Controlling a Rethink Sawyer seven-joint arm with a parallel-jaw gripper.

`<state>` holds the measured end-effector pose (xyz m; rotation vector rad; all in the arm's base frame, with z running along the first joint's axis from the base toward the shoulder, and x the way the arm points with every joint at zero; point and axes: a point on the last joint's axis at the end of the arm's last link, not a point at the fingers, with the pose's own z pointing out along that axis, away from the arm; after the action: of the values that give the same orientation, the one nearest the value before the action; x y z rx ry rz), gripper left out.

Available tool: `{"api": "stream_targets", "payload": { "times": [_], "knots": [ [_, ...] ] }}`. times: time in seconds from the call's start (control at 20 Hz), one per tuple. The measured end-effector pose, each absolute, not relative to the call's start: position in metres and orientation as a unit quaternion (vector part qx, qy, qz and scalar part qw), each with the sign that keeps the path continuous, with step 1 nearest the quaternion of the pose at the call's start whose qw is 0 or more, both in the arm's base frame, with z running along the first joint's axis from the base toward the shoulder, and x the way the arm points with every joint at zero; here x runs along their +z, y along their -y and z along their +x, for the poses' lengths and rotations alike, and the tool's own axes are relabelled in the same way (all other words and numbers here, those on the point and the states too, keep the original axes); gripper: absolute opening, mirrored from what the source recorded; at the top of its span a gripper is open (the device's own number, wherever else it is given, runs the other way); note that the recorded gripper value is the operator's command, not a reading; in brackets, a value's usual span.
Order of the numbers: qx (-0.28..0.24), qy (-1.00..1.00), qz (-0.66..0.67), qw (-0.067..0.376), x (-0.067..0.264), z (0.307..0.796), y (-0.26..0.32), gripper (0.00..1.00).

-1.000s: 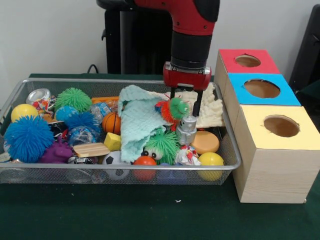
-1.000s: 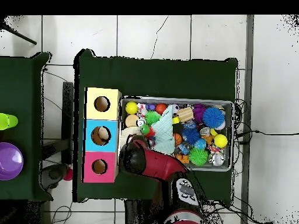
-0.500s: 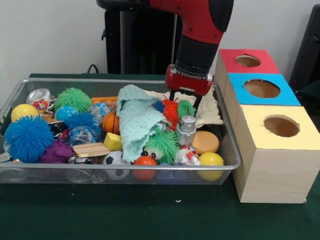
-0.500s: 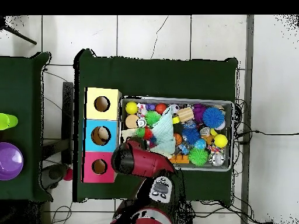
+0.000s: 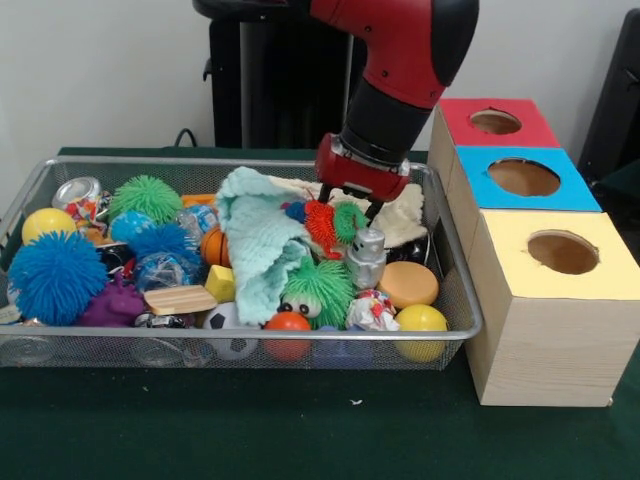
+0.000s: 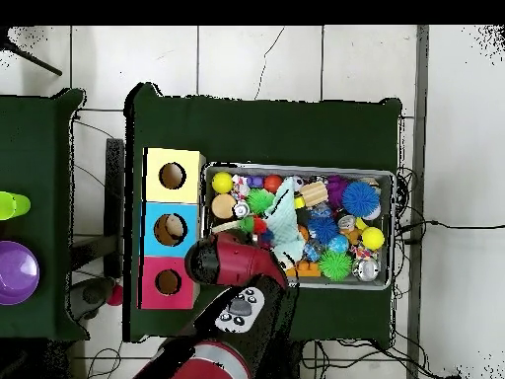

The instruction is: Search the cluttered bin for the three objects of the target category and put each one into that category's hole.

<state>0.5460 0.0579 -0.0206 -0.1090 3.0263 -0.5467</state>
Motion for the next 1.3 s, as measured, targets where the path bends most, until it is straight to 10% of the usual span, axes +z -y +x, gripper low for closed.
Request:
{"api": "stream_targets", "payload": {
  "times": [0.5,0.55,1.3],
  "knots": [
    [-0.193,-0.979,-0.06,0.023,-0.03,0.547,-0.035,1.0],
    [-0.195,-0.978,-0.065,0.022,-0.03,0.546,-0.026,0.0],
    [-0.205,-0.97,-0.127,0.015,-0.024,0.533,0.009,0.0]
  ]
}}
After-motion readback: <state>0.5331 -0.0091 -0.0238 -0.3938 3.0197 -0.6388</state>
